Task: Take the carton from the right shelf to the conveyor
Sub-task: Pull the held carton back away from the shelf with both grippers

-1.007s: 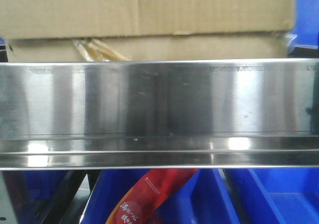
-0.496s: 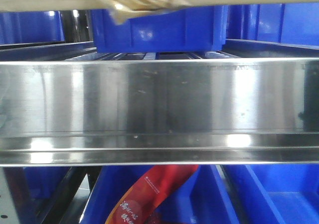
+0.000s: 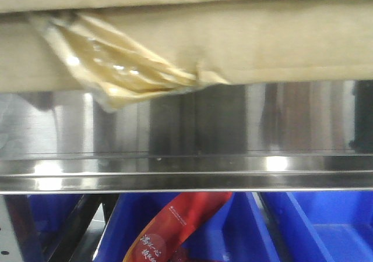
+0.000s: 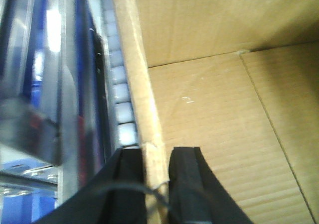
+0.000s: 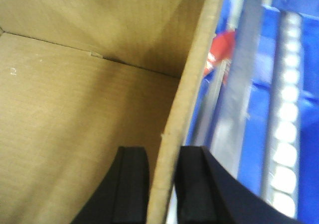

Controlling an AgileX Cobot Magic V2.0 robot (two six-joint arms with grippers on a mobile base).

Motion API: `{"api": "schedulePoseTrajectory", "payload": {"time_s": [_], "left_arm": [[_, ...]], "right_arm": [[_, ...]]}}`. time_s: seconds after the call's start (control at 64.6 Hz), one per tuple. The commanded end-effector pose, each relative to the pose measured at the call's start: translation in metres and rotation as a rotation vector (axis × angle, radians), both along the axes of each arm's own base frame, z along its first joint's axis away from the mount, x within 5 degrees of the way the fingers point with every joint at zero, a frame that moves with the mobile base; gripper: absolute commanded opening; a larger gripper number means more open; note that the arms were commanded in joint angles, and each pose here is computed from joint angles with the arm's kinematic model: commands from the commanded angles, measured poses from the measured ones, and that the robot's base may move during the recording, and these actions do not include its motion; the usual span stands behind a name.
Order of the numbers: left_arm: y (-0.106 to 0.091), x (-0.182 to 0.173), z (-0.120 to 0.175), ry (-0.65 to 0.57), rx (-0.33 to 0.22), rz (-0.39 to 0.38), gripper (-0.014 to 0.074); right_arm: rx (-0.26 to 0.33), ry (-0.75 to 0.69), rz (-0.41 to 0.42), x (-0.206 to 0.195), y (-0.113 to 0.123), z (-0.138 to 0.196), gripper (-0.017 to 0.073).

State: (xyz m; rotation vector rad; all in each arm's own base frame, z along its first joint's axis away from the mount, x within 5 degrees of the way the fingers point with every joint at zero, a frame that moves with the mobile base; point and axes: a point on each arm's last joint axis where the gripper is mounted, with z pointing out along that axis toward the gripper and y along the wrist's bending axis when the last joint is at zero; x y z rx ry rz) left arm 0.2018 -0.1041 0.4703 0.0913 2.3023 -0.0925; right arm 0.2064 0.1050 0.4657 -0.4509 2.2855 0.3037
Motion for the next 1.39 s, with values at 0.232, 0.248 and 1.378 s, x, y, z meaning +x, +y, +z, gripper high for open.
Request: {"api": "schedulePoseTrajectory", "payload": {"time_s": [0.232,0.248,1.378], "left_arm": [[-0.002,-0.0066,0.0065,-0.04,-0.039,-0.04,-0.001],[-0.002,-0.0066,0.0065,-0.04,-0.039,-0.04,-0.001],[-0.0024,-0.0061,0.0061,-0.039,-0.039,-0.04,-0.001]], "right_arm": [[0.042,-0.081,0.017,-0.0027,0.0009,0.0095,-0.0068],[0.043,-0.083,0.017,-0.0026,0.0009,0.0097,-0.0068],[0.045,-0.087,0.017,-0.0024,0.001,0.01,-0.0068]]}}
